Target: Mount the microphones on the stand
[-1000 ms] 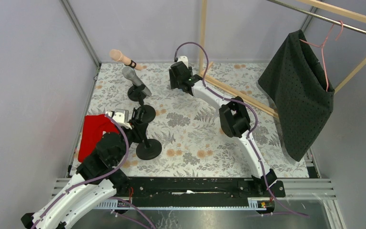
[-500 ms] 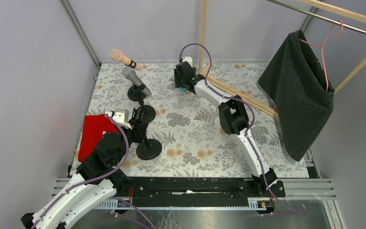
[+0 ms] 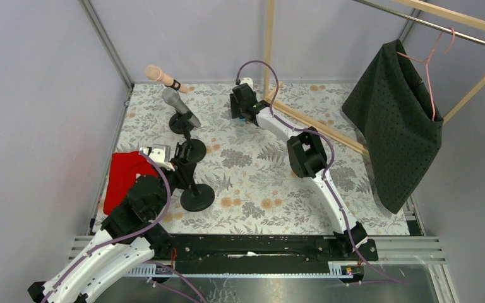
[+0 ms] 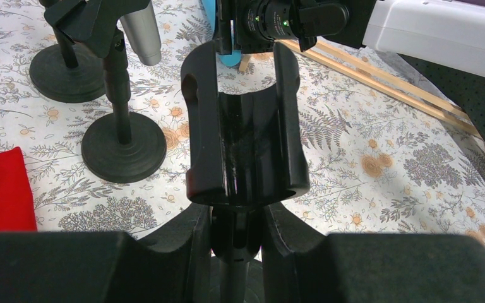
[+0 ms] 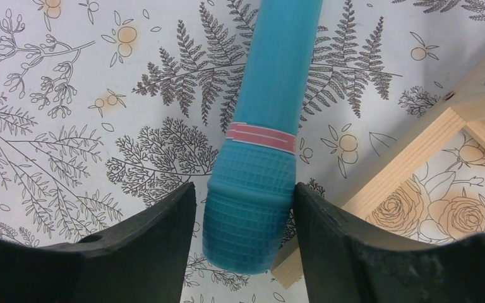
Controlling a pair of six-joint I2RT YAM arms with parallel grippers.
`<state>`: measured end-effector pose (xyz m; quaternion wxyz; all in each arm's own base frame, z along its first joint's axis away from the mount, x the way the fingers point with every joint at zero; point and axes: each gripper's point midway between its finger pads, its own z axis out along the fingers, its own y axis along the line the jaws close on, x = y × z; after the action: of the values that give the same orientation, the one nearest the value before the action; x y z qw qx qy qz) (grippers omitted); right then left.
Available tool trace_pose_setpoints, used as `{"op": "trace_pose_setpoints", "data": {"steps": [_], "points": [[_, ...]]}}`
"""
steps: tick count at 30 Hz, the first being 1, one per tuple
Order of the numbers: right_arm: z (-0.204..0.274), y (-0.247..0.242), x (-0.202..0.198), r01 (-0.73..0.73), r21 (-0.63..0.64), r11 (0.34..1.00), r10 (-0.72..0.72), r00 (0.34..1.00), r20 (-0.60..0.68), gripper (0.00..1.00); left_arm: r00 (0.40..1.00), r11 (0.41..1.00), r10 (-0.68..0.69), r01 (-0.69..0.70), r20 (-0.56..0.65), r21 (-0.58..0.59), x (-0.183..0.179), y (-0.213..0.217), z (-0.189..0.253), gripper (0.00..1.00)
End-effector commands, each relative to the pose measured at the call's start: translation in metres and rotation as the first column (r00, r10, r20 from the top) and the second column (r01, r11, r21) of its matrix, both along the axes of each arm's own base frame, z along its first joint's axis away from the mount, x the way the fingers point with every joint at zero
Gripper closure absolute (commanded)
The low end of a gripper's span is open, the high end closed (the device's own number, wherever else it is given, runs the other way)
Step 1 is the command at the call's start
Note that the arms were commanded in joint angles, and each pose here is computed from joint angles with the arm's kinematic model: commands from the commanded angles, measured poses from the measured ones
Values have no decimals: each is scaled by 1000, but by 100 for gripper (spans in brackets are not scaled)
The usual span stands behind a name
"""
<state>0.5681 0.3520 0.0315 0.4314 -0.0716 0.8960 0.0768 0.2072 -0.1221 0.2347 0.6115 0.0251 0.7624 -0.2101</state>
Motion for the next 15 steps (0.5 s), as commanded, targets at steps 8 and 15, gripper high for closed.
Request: {"op": "trace_pose_setpoints", "data": {"steps": [8,15], "points": [[30,20,6,-65,117,991,58,996,67,59,994,994,21,-9,107,-113,3,0,46,100],[79,48,-28,-260,80,962,244,956,165,67,993,993,31,-18,110,-114,2,3,47,100]]}}
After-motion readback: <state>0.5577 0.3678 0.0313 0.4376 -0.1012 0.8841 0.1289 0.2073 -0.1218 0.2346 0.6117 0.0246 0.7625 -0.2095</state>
